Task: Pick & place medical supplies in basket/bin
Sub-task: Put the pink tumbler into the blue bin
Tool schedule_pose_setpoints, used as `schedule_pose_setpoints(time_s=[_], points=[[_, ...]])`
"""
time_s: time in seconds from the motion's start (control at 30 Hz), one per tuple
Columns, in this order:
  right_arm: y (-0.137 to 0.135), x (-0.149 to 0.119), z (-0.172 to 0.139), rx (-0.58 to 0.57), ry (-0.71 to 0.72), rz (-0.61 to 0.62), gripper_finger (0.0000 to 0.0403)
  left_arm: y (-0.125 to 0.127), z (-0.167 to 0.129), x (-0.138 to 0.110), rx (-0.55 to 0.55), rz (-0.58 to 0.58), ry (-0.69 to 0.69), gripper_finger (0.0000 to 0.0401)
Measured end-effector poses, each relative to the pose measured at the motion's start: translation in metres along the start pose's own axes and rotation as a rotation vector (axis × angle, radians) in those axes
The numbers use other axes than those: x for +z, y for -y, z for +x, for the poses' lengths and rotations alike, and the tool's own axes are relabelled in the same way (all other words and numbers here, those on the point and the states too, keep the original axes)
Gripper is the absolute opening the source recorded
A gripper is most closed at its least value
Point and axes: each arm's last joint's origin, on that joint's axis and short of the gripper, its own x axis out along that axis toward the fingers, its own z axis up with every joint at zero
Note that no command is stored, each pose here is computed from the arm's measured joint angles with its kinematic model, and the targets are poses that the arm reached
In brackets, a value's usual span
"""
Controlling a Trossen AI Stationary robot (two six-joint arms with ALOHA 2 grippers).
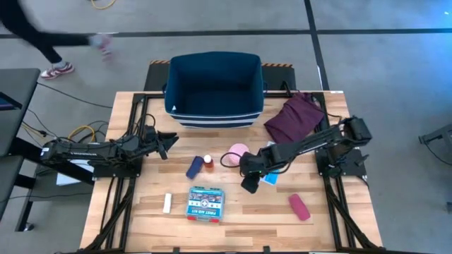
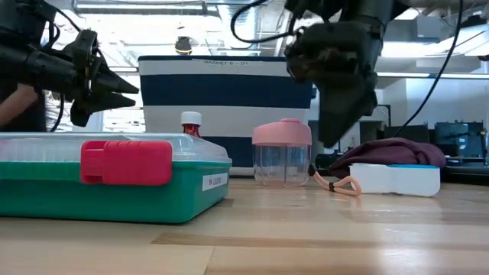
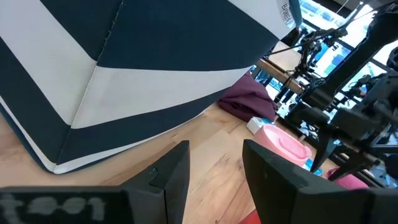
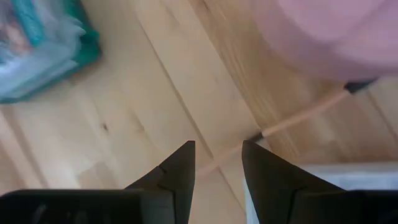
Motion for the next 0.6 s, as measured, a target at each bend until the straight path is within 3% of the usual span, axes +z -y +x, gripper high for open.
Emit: schedule_pose_setpoints(time_s=[0.37,0.6], points=[[-0.002,0.0,0.042,-0.139,-0.195,-0.021,0.0125,0.0,0.0,0.0,-0.001,0.002,-0.001,0.0137],[-0.005,0.01,0.044,-0.168,-0.239,-0.059,0.0125,0.0,0.0,0.0,-0.001,0.002,-0.001,0.0137]])
